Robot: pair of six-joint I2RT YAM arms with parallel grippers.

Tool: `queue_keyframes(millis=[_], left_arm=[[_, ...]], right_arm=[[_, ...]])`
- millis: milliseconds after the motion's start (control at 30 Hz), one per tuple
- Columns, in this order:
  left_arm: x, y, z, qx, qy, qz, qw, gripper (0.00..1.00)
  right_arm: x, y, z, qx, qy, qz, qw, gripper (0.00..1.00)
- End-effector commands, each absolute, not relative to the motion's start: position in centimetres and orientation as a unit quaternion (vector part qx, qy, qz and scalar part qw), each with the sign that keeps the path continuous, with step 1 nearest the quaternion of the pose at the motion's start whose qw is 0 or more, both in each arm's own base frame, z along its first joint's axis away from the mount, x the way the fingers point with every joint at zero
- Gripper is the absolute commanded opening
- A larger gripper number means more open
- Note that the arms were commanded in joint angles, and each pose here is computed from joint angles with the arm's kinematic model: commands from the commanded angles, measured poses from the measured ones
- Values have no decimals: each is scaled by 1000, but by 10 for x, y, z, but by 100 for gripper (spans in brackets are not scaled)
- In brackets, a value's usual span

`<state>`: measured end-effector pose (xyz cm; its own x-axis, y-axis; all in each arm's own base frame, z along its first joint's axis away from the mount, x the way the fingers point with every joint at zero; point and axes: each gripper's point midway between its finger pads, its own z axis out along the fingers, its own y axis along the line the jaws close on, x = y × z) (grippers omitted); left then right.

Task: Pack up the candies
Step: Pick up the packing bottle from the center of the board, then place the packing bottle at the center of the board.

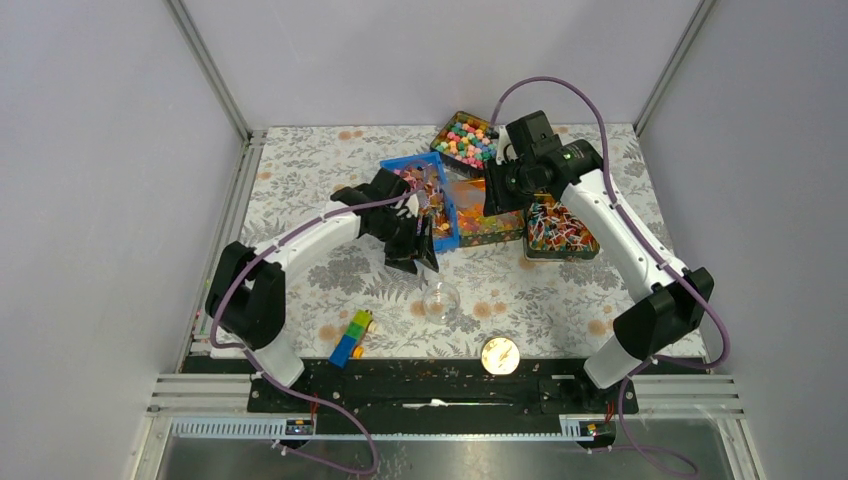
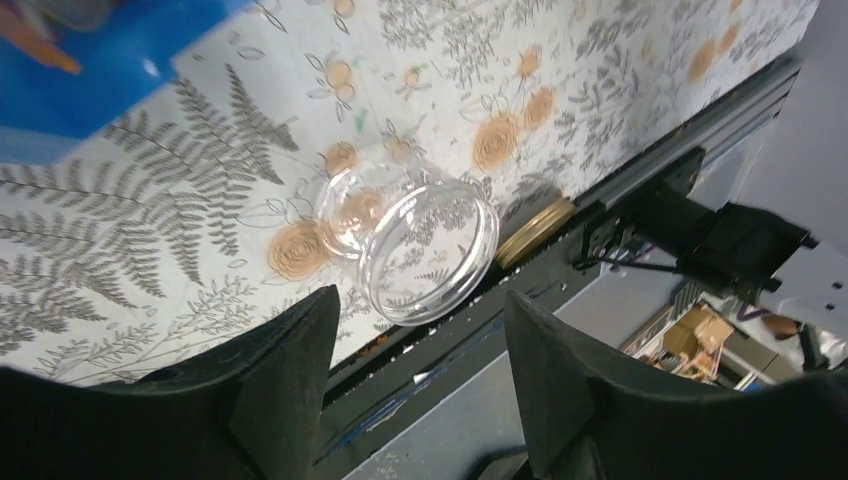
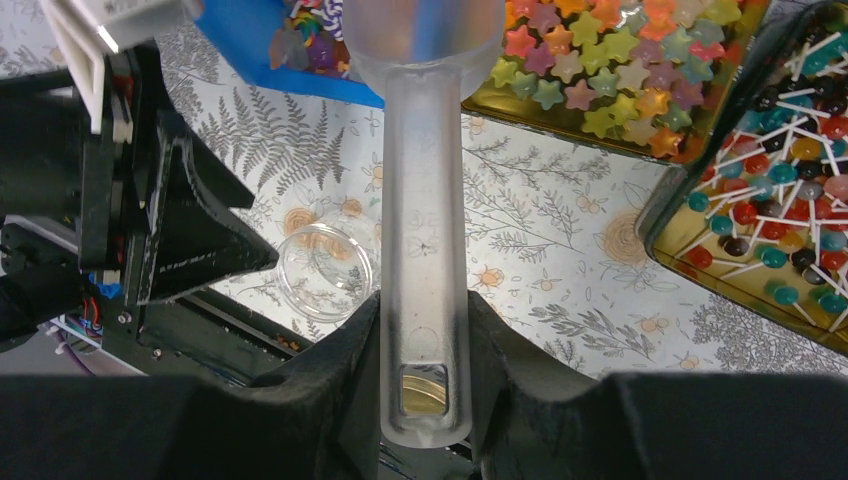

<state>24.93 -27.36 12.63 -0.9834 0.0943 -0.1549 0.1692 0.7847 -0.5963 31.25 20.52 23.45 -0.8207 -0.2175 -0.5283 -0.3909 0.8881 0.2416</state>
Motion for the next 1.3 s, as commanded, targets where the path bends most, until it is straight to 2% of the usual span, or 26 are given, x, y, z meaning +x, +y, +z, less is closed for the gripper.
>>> queue_keyframes(millis=[0, 333, 833, 933, 1267], left_arm=[[242, -280, 120, 107, 944, -307, 52, 58], [225, -282, 86, 156, 958, -238, 41, 44], [233, -266, 71, 174, 969, -154, 82, 10], [233, -262, 72, 172, 971, -142, 82, 0], [254, -214, 100, 135, 979, -18, 151, 0]], right_arm=[[314, 187, 239, -128, 944, 164, 256, 0], [311, 174, 237, -124, 947, 160, 249, 0], [309, 184, 236, -136, 944, 185, 236, 0], [309, 187, 236, -145, 942, 192, 233, 0], [313, 199, 241, -163, 936, 218, 222, 0]])
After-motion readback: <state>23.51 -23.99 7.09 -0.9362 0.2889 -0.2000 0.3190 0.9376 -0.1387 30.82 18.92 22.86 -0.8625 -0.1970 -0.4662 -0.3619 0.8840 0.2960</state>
